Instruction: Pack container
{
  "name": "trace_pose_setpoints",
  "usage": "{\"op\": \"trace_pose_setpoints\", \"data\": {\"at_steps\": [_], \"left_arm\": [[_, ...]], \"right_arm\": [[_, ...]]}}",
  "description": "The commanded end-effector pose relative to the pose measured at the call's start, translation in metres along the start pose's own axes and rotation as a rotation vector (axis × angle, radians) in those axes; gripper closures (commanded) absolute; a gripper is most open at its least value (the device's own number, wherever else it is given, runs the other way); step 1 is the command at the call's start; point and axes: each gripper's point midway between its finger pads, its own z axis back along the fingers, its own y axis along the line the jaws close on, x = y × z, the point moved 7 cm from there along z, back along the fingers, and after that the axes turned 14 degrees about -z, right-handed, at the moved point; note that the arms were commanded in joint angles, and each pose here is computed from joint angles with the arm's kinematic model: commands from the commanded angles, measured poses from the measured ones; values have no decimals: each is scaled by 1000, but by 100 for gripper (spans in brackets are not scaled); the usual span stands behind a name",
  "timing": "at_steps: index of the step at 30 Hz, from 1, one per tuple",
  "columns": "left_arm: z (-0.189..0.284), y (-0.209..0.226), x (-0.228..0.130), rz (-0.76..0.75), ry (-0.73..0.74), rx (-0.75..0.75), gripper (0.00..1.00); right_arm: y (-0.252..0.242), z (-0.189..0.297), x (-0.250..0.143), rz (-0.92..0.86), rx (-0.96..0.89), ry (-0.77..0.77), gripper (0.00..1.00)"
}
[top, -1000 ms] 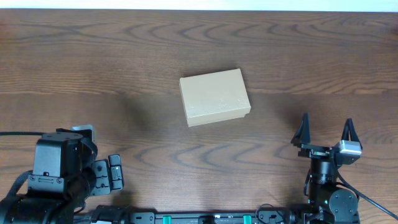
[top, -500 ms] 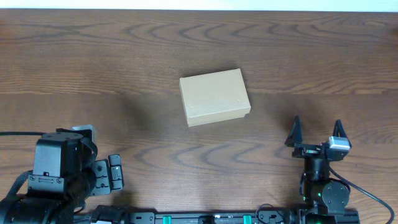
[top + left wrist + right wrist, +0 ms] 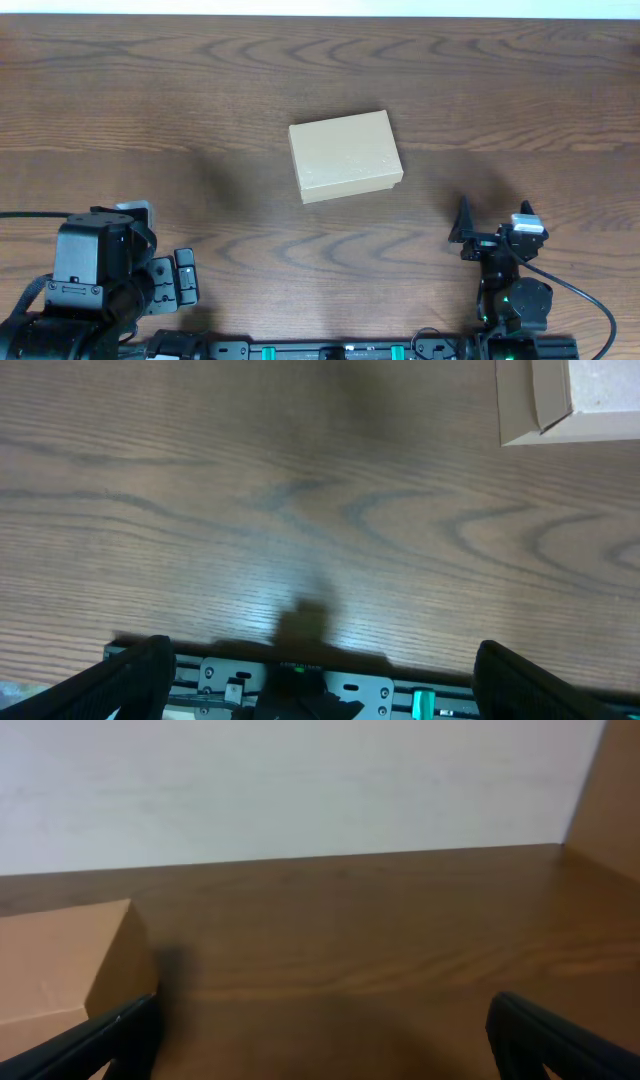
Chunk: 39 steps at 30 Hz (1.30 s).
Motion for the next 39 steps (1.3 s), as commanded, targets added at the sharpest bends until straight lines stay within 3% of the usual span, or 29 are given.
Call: {"op": "trace_pose_setpoints", "data": {"at_steps": [1,13,39], "left_arm": [[0,1,-1,6,2,11,5],[0,1,-1,6,2,11,5],[0,1,-1,6,2,11,5]], "right_arm": [[-1,0,-1,33,0,2,1],[3,0,-3,119,40,15,1],[3,0,-3,119,40,15,1]]}}
